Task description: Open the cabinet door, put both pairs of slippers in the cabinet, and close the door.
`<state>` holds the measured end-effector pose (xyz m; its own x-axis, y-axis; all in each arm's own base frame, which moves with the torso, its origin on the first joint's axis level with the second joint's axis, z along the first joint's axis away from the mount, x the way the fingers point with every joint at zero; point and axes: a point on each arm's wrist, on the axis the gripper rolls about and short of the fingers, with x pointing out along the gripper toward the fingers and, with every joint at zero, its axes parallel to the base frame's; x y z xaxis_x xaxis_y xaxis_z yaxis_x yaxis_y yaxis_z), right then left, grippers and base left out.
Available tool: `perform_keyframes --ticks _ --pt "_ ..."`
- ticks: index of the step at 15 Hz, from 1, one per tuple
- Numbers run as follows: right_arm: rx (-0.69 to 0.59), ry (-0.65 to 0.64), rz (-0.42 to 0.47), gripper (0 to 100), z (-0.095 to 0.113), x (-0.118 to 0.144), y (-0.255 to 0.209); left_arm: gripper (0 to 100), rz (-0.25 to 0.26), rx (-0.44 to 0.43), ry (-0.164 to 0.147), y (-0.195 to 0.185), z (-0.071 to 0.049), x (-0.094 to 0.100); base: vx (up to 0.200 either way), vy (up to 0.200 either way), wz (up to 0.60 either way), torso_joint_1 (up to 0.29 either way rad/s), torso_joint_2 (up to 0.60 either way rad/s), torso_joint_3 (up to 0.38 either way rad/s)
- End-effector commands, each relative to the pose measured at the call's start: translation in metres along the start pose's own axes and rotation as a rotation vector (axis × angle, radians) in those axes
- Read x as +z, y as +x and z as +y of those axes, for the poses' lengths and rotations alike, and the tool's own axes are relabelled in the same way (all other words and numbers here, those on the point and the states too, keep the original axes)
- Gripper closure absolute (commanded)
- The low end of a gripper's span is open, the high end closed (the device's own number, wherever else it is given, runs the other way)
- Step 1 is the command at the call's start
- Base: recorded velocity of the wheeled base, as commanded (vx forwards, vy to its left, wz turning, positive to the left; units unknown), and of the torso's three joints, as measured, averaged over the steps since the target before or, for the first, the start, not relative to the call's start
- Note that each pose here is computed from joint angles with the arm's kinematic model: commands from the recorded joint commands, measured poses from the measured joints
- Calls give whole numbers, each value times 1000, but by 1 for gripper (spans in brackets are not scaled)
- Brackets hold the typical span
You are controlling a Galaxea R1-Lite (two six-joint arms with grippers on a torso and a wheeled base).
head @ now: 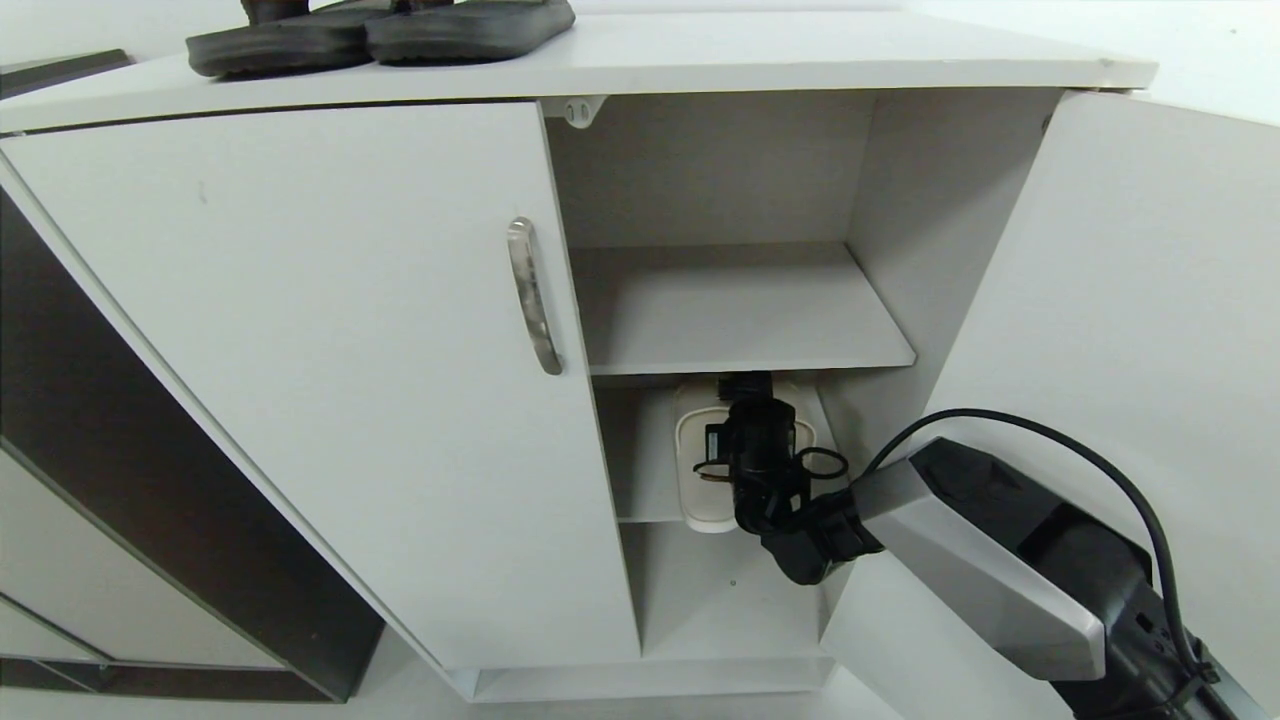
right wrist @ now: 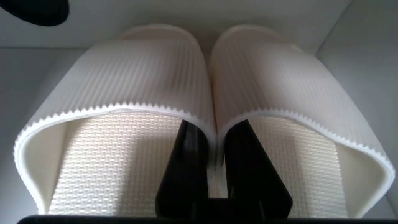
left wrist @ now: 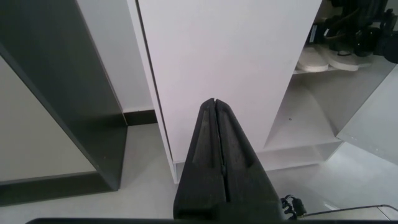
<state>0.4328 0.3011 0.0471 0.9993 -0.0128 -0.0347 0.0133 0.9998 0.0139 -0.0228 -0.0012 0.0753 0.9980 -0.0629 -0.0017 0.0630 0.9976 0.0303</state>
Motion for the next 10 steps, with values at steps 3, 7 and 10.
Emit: perform_keyframes --ticks 3,7,10 --pt "0 -12 6 0 0 -3 0 100 1 0 2 0 0 0 0 0 0 0 0 0" --pt "1 -34 9 0 -2 1 -7 100 1 0 2 0 0 0 0 0 0 0 0 0" --pt "31 -43 4 0 -4 15 -39 100 1 0 2 0 0 0 0 0 0 0 0 0"
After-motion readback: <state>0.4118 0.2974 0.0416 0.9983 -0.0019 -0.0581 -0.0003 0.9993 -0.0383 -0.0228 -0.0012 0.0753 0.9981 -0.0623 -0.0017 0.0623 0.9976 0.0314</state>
